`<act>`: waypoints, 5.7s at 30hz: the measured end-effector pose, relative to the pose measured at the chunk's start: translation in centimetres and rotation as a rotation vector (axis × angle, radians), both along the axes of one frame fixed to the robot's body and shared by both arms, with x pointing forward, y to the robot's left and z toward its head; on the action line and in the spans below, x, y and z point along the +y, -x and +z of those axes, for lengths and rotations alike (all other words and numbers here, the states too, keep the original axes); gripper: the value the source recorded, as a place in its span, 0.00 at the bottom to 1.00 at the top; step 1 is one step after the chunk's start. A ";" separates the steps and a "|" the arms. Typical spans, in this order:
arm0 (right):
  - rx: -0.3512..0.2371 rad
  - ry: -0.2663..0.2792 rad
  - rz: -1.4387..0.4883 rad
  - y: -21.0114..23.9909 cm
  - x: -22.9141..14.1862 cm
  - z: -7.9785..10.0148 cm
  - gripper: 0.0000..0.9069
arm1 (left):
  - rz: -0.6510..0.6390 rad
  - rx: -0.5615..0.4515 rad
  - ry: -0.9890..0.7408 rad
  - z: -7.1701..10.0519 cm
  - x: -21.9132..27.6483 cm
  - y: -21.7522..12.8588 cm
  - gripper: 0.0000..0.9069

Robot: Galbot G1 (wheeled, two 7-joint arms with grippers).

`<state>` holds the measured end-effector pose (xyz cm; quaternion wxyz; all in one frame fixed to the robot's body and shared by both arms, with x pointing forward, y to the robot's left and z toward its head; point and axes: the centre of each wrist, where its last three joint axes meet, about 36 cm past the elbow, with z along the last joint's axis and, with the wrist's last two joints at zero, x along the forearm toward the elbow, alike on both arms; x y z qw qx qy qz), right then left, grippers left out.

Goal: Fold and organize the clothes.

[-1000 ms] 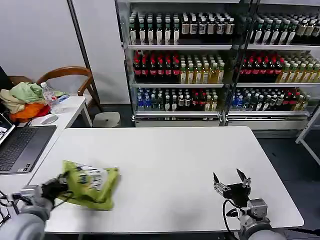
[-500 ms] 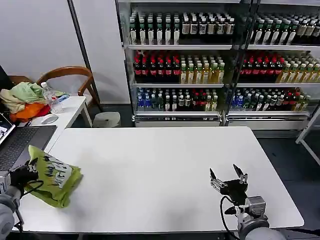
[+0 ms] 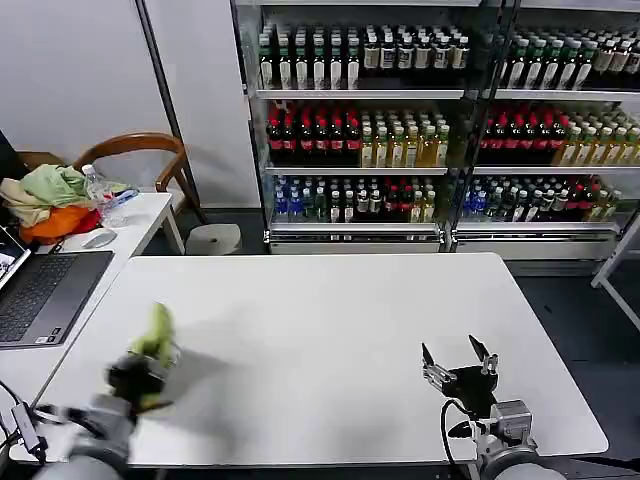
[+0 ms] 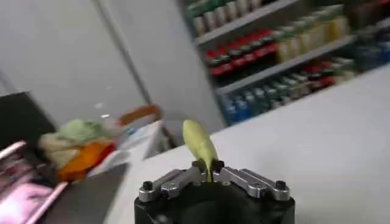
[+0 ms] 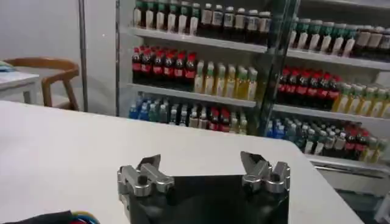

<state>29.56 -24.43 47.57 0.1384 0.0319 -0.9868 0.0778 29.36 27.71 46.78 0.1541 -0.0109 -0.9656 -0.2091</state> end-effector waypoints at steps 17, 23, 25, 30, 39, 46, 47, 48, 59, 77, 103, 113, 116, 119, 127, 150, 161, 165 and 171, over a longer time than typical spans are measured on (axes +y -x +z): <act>0.000 0.035 -0.014 -0.3 -0.6 0.1 1.00 | -0.265 -0.075 0.078 -4.7 -12.8 0.1 0.06; -0.017 0.046 -0.021 -0.9 -1.2 0.6 1.00 | -0.288 -0.076 0.123 -5.0 -14.8 -1.9 0.06; -0.021 0.047 -0.024 -1.1 -1.4 0.7 1.00 | -0.288 -0.065 0.151 -4.9 -15.3 -2.5 1.00; -0.026 0.048 -0.027 -1.4 -1.5 0.7 1.00 | -0.280 -0.023 0.272 -4.7 -16.3 -4.2 1.00; -0.039 0.049 -0.021 -2.2 -1.6 0.8 1.00 | -0.305 -0.036 0.482 -3.7 -16.4 -6.8 1.00; -0.045 0.038 -0.010 -2.8 -1.3 0.5 1.00 | -0.305 -0.129 0.514 -2.2 -12.9 -8.1 1.00; -0.045 0.035 -0.008 -2.9 -1.3 0.4 1.00 | -0.298 -0.144 0.506 -2.2 -12.0 -8.3 1.00; -0.043 0.030 -0.006 -3.0 -1.2 0.3 1.00 | -0.291 -0.157 0.497 -2.2 -11.0 -8.5 1.00; 0.084 -0.189 0.091 -5.0 2.1 -2.0 1.00 | -0.157 -0.250 0.364 -3.0 0.8 -9.1 1.00; 0.361 -0.499 0.283 -8.8 6.2 -6.7 1.00 | -0.100 -0.284 0.280 -4.1 6.2 -7.9 1.00; 0.441 -0.585 0.297 -10.4 6.9 -8.7 0.00 | -0.088 -0.266 0.244 -5.8 7.2 -7.4 1.00; 0.407 -0.551 0.266 -11.6 5.8 -8.3 0.00 | -0.084 -0.271 0.238 -5.8 7.6 -7.4 1.00; 0.392 -0.537 0.249 -12.1 5.2 -8.2 0.00 | -0.084 -0.271 0.238 -5.9 7.6 -7.3 1.00; 0.374 -0.527 0.230 -12.5 4.6 -8.1 0.00 | -0.085 -0.272 0.237 -6.0 7.6 -7.3 1.00; 0.331 -0.517 0.188 -13.8 3.5 -8.3 0.00 | -0.090 -0.269 0.236 -6.1 7.4 -7.1 1.00; 0.279 -0.450 0.189 -15.7 2.2 -8.6 0.00 | -0.097 -0.265 0.235 -5.6 7.4 -7.0 1.00; 0.261 -0.451 0.199 -15.9 2.3 -7.4 0.23 | -0.095 -0.265 0.236 -5.6 7.4 -7.1 1.00; 0.257 -0.443 0.194 -16.1 2.1 -7.2 1.00 | -0.092 -0.263 0.236 -5.7 7.5 -7.1 1.00; 0.254 -0.427 0.174 -16.2 1.3 -6.7 1.00 | -0.090 -0.264 0.235 -5.7 7.6 -7.1 1.00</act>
